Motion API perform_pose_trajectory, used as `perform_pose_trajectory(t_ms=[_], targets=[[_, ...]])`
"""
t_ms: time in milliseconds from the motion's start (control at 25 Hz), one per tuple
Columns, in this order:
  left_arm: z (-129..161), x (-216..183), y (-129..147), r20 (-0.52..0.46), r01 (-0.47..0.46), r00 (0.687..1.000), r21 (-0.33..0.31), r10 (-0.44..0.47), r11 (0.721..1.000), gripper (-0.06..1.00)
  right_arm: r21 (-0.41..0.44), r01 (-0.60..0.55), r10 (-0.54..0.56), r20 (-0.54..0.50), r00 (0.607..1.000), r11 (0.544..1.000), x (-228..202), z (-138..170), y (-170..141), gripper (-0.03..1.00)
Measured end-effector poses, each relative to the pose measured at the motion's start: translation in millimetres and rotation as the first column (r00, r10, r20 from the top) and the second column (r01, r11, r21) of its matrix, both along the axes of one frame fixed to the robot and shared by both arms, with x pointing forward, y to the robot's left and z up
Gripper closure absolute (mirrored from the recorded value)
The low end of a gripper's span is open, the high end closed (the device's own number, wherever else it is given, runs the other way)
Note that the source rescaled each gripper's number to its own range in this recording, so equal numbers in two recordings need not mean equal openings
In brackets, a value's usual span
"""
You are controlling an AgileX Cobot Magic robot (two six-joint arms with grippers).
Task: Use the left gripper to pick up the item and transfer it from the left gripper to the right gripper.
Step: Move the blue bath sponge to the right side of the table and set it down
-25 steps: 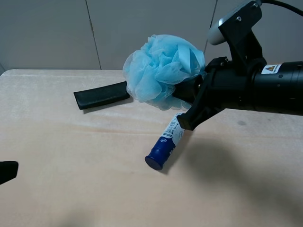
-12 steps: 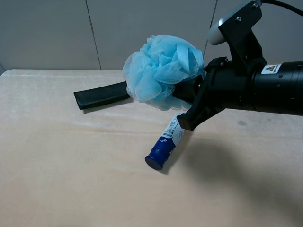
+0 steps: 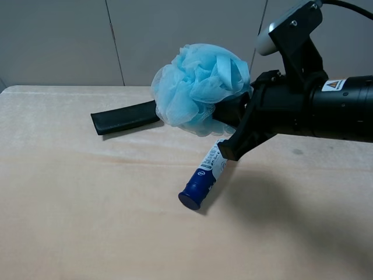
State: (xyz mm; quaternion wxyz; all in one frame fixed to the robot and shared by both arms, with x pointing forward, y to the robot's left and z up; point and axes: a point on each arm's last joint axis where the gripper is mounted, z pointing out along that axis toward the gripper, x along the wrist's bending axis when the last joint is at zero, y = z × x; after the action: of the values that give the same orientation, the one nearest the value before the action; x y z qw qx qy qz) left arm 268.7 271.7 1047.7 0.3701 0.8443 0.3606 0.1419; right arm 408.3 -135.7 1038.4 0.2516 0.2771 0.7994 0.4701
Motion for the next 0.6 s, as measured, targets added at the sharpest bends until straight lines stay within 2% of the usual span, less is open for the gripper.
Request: perform_pose_trajectory(t_ms=[440, 600], targets=[[0.1, -0.1, 0.3, 0.000, -0.006, 1.000, -0.002, 0.006, 1.000, 0.02, 0.023, 0.015, -0.015, -0.022, 1.000, 1.000, 0.0, 0.0, 0.0, 0.95], [0.1, 2.8, 3.9, 0.001, -0.120, 0.993, -0.002, 0.120, 0.993, 0.02, 0.044, 0.029, -0.027, -0.044, 0.999, 0.999, -0.1, -0.1, 0.1, 0.95]])
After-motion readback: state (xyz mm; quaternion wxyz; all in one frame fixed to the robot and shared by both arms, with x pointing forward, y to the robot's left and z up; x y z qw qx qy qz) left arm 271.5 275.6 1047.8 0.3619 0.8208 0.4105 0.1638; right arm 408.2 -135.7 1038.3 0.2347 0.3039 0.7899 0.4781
